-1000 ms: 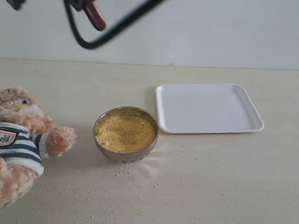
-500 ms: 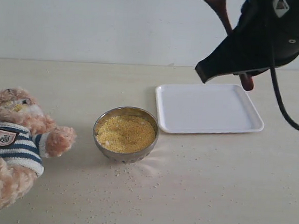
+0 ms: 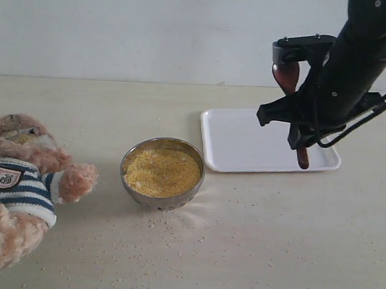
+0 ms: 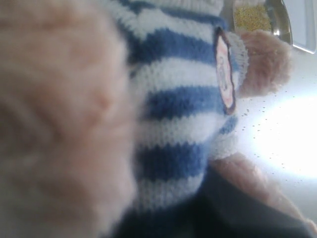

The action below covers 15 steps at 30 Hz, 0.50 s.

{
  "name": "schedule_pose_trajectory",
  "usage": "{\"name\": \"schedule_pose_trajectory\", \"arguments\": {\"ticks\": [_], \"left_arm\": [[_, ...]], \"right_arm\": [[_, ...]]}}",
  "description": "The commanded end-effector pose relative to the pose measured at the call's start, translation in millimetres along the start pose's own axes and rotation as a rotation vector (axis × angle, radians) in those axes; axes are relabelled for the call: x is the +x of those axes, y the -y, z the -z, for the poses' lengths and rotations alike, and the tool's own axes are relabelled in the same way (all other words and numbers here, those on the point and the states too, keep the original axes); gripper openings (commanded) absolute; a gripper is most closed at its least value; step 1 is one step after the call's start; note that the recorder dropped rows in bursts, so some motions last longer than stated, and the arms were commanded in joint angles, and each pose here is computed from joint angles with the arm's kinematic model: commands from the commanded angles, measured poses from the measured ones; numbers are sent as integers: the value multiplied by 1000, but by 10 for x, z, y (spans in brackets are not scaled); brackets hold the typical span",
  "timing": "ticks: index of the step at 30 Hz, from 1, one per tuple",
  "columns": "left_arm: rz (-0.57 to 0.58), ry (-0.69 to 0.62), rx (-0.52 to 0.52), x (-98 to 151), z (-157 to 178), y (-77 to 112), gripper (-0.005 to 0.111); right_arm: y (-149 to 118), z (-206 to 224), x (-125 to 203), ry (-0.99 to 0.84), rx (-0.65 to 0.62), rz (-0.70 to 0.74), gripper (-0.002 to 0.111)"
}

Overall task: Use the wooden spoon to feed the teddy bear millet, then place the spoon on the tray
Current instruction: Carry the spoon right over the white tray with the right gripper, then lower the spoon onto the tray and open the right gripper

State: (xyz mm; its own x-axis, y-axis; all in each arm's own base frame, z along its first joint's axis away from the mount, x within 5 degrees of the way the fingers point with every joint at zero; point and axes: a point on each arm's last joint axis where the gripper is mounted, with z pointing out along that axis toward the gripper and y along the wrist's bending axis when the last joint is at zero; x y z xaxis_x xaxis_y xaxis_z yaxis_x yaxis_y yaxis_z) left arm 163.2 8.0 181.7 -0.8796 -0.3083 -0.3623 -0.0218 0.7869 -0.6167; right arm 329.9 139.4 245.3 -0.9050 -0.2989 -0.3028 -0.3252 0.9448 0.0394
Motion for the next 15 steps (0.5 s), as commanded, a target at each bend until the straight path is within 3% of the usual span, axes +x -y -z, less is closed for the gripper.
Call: {"name": "schedule_pose_trajectory", "arguments": {"ticks": [1,9,15], "left_arm": [[9,16,16,-5,12,24,8],[9,16,16,-5,12,24,8],[9,16,16,-5,12,24,8]], "right_arm": [[1,-147,-284,27,-13,-2,0],[-20,-443,-676,17,-13,-3,0],[79,-791,-741,-44,-6,-27,0]]}}
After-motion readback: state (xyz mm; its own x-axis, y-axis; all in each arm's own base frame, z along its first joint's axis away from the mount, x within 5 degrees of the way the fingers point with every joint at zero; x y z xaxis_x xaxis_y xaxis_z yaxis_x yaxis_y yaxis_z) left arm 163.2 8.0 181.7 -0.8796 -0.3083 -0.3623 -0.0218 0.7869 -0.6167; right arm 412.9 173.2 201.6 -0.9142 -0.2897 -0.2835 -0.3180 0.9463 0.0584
